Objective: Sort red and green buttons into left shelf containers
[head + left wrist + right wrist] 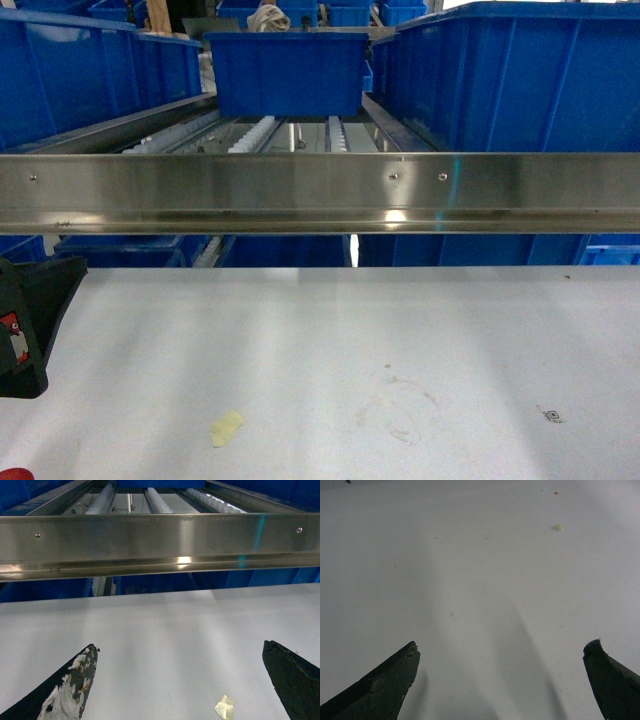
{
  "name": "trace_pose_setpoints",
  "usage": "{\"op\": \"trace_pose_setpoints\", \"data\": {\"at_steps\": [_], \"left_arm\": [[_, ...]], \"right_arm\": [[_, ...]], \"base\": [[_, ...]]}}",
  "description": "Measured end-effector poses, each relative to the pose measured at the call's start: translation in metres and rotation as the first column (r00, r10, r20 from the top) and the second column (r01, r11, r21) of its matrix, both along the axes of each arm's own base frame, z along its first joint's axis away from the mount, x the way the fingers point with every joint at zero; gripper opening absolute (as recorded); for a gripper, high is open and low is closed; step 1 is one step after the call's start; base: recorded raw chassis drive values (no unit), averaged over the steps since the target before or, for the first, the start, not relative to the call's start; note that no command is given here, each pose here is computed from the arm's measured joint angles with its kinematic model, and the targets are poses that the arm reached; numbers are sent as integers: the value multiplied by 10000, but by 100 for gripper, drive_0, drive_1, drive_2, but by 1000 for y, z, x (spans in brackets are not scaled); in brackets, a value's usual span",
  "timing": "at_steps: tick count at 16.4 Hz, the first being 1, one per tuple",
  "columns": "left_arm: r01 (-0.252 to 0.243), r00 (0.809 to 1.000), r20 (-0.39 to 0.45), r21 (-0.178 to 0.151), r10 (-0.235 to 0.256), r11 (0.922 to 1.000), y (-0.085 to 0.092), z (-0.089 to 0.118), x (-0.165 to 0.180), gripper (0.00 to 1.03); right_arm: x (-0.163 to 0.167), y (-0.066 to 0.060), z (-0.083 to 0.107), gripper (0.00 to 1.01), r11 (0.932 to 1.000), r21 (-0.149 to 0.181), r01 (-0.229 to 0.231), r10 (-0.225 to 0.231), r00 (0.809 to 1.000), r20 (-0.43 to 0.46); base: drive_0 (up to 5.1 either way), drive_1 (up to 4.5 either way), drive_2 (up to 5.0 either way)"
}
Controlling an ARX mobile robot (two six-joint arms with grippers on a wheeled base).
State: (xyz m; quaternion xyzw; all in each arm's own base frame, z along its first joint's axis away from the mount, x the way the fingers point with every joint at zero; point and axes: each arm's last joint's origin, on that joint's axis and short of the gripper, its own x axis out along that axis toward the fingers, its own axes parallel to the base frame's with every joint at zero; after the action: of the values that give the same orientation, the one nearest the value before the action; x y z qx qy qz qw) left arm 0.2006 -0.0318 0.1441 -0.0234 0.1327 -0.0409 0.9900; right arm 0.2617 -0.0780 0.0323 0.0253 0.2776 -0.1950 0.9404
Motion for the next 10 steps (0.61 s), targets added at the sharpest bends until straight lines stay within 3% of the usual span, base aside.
{"op": "trace_pose_setpoints", "data": {"at_steps": [5, 10], "left_arm": [[0, 10000, 4, -1, 0, 10000, 0, 0, 0, 98], [0, 10000, 0, 0, 0, 10000, 0, 0, 0, 98]], "right_arm": [[0, -2, -3, 98, 9999, -65, 78, -77, 9999, 148], [-12, -1, -6, 98, 9999, 83, -63, 61, 9998, 173]], "base": [[0, 0, 0], [0, 0, 0]]}}
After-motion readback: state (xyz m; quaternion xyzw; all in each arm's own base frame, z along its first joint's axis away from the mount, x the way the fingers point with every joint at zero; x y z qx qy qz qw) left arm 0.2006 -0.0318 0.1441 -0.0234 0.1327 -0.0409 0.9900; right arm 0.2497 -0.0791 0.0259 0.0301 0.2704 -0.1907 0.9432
